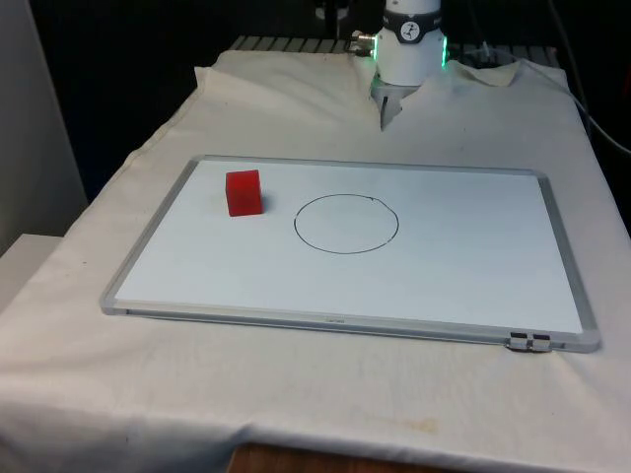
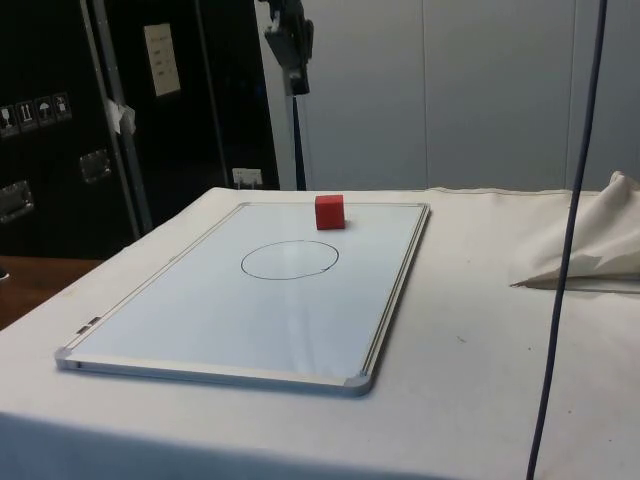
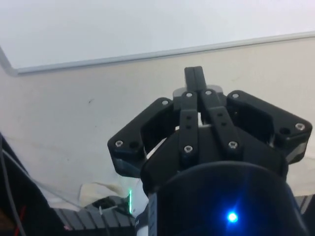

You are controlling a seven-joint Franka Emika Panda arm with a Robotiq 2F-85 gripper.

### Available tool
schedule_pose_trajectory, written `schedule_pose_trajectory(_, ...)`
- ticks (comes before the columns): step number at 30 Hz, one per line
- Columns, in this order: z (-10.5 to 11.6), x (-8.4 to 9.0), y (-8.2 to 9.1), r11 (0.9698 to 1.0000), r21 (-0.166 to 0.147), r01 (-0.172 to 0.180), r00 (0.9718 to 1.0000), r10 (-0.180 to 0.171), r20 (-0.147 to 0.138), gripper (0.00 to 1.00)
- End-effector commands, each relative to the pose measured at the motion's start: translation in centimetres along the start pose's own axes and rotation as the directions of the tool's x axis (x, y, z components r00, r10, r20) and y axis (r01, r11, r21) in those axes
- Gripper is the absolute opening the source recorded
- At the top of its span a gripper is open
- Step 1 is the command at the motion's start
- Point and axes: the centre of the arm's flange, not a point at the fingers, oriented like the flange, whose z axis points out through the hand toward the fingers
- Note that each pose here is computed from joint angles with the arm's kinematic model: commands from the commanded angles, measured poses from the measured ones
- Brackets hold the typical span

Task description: Push the cube into the marked area.

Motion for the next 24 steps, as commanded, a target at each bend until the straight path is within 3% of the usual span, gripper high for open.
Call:
schedule_pose_trajectory(1,0.6,0.0,0.7,1.0000,0.003,0.001,1.0000,-0.001,-0.010,0.00)
schedule_pose_trajectory(3,0.6,-0.1,0.7,1.0000,-0.004,-0.001,1.0000,0.001,-0.001,0.00)
schedule_pose_trajectory(5,1.8,-0.1,2.2,1.0000,-0.002,-0.004,0.9998,0.004,-0.017,0.00)
schedule_pose_trajectory(11,3.8,-0.1,4.0,0.9998,-0.007,-0.016,0.9994,0.016,-0.030,0.00)
schedule_pose_trajectory(12,3.7,-0.1,3.8,0.9998,-0.013,-0.016,0.9997,0.016,-0.021,0.00)
schedule_pose_trajectory(14,4.7,0.0,4.9,0.9997,-0.009,-0.023,0.9990,0.023,-0.037,0.00)
schedule_pose_trajectory(18,6.2,0.2,6.4,0.9994,-0.013,-0.033,0.9984,0.032,-0.047,0.00)
schedule_pose_trajectory(19,6.2,0.2,6.2,0.9993,-0.017,-0.034,0.9988,0.033,-0.037,0.00)
schedule_pose_trajectory(24,7.8,0.2,8.0,0.9990,-0.016,-0.042,0.9975,0.041,-0.057,0.00)
